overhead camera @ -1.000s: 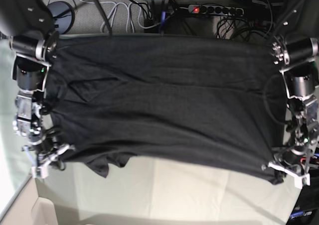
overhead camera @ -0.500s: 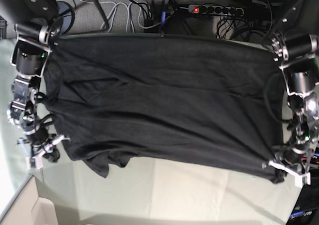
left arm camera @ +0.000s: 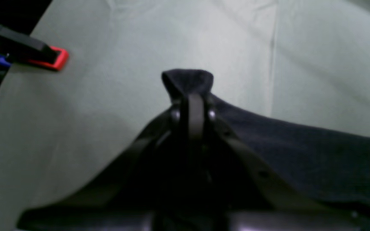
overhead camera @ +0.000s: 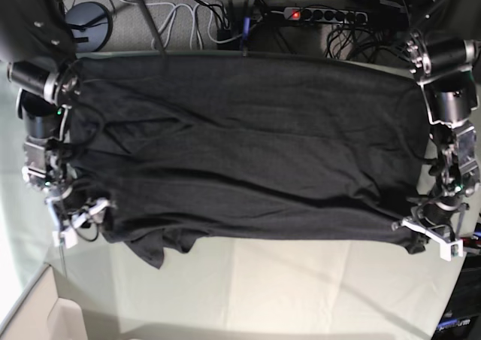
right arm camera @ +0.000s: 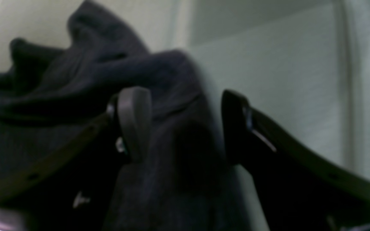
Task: Layout the t-shirt on the table in an organized manner, then fold the t-shirt properly
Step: 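Grasp the hem corners with both grippers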
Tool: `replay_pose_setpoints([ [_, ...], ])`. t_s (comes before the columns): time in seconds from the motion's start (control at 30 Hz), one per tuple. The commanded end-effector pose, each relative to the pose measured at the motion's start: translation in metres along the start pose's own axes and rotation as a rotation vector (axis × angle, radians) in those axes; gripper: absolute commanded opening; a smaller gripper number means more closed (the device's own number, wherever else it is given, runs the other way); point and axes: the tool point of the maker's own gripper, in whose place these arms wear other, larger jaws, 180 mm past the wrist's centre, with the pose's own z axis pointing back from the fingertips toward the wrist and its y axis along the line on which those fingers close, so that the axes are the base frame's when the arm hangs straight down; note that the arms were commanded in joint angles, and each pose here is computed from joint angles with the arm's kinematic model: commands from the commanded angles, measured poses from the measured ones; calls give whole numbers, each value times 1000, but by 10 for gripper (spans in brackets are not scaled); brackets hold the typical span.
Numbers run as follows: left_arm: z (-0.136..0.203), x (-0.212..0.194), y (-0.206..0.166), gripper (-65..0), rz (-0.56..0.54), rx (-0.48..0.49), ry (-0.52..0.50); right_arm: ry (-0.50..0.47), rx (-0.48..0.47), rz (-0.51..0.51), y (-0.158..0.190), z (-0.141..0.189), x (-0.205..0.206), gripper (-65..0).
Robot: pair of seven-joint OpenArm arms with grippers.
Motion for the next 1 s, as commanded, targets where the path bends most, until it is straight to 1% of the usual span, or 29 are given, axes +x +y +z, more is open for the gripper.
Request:
replay_pose_setpoints([
  [0.0, 1, 27, 5, -649, -4, 4, -71, -83, -7, 4, -6, 0, 31, -323],
  [0.03, 2, 25, 6, -649, -4, 5, -66, -84, -21, 2, -8, 0, 30, -323],
  [0.13, 2, 20, 7, -649, -5, 6, -59, -78, -108, -4, -22, 1, 25, -323],
  [0.2, 3, 17, 7, -649, -5, 6, -52, -76, -134, -6, -27, 2, 24, -328],
  [0.33, 3, 15, 7, -649, -3, 7, -48, -75, -142, -10, -23, 0, 22, -348],
  [0.43, 4, 12, 8, -649, -4, 8, -44, -67, -138, -13, -21, -2, 20, -349],
  [0.53, 4, 12, 8, -649, -3, 7, -43, -19, -124, -25, -15, -4, -1, -352],
  [0.63, 4, 11, 8, -649, -3, 6, -41, 42, -91, 0, -2, -7, -23, -356],
  [0.7, 4, 11, 8, -649, -3, 6, -41, 66, -79, 24, 3, -8, -32, -385],
  [0.73, 4, 11, 8, -649, -3, 6, -41, 71, -76, 30, 4, -8, -33, -417],
  [0.77, 4, 11, 8, -649, -3, 6, -41, 71, -74, 31, 5, -8, -34, -456],
  [0.9, 4, 10, 8, -649, -3, 6, -40, 59, -74, 34, 5, -9, -28, -645],
  [0.97, 4, 11, 8, -649, -4, 6, -42, 53, -75, 36, 4, -9, -24, -650],
])
